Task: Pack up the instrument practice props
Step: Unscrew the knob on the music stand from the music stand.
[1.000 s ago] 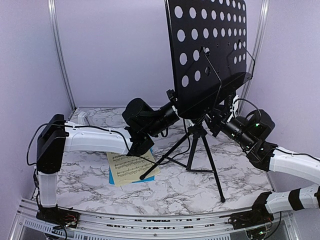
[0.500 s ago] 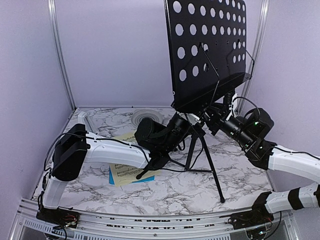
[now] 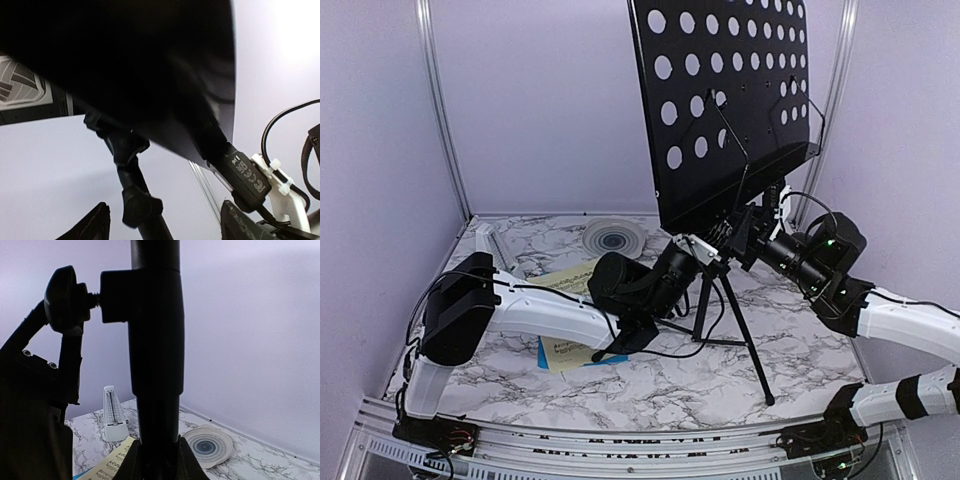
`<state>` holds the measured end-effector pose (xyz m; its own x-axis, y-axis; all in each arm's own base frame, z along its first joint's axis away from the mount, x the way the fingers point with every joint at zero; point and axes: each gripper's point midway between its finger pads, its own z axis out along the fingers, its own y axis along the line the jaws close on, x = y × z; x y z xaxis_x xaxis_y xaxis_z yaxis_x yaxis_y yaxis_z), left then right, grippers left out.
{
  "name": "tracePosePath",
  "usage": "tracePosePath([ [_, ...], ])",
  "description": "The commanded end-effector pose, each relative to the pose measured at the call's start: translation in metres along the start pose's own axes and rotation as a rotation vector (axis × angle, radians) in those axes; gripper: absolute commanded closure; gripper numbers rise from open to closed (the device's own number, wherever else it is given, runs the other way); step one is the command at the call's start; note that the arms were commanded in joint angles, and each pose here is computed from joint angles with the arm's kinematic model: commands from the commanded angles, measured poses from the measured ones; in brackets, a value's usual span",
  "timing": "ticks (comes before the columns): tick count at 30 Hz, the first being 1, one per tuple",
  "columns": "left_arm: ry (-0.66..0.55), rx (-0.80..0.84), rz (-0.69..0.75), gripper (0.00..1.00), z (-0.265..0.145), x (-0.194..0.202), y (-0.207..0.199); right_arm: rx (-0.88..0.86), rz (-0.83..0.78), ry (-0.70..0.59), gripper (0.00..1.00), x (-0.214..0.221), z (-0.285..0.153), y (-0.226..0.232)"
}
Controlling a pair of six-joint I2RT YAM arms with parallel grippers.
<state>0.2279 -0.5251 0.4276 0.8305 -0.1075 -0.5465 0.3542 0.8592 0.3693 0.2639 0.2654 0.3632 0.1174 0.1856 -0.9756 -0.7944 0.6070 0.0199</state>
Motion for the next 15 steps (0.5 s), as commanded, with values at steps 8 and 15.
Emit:
tracePosePath([
  [8, -0.116, 0.192, 0.179, 0.22, -0.014, -0.017, 0.029, -0.01, -0.039, -0.145, 0.88, -0.059, 0.0, 0.005],
  [15, -0.195, 0.388, 0.293, 0.23, -0.018, -0.012, 0.031, -0.011, -0.04, -0.141, 0.88, -0.059, 0.0, 0.006],
])
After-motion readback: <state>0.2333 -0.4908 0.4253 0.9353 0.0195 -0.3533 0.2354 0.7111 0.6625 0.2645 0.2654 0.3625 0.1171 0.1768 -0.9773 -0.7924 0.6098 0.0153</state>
